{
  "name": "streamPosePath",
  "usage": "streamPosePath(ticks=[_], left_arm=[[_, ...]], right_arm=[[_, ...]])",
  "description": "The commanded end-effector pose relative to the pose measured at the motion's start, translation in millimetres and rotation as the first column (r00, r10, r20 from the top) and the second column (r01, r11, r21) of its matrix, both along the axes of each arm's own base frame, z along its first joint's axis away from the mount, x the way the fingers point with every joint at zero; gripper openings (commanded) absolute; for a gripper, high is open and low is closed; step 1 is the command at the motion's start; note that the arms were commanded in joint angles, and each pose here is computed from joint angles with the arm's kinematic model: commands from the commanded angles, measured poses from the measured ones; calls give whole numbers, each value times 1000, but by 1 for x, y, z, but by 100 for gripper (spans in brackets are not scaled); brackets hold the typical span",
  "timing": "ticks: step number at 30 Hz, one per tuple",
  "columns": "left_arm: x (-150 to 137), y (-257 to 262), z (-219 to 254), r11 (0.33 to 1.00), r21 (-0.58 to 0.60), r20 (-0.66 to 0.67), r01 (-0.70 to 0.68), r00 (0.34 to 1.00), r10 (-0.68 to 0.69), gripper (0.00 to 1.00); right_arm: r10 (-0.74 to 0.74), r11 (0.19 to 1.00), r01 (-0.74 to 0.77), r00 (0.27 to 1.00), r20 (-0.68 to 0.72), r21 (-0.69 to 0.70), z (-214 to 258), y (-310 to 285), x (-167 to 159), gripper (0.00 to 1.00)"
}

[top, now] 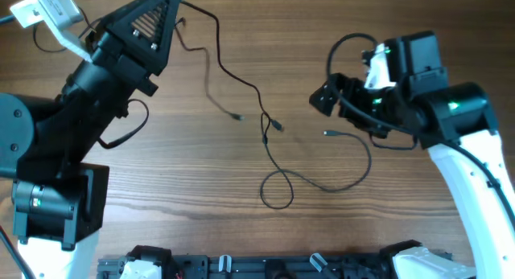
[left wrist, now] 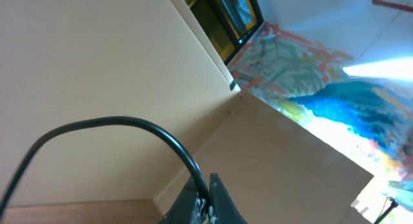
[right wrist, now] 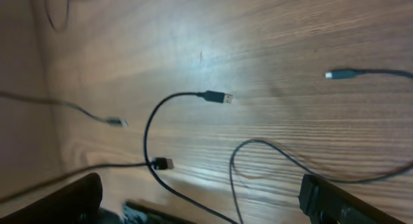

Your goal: Untangle cables

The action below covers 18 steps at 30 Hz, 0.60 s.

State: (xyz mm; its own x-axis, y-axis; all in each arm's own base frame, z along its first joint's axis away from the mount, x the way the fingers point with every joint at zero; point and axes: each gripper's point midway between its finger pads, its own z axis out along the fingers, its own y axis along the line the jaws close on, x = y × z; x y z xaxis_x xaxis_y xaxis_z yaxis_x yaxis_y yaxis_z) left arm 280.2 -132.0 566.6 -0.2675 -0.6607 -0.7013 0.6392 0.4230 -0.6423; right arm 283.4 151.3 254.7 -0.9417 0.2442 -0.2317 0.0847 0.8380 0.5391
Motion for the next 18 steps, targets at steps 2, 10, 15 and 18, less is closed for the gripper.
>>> streamPosePath(ticks=[2, 10, 15, 18], left_arm=[[15, 9, 0, 995, -90, -68, -37, 997, 31, 4], [31, 30, 14, 955, -272, -113, -121, 989, 93, 4], [30, 34, 20, 949, -287, -90, -130, 990, 109, 4], [31, 33, 19, 950, -285, -93, -131, 990, 108, 4]], right_arm=[[310, 951, -309, 949, 58, -12, -7, 39, -13, 99], [418, 906, -420, 907, -54, -54, -46, 76, -25, 100], [479, 869, -488, 871, -110, -78, -74, 102, -30, 90], [406, 890, -429, 900, -159, -153, -95, 102, -21, 80]])
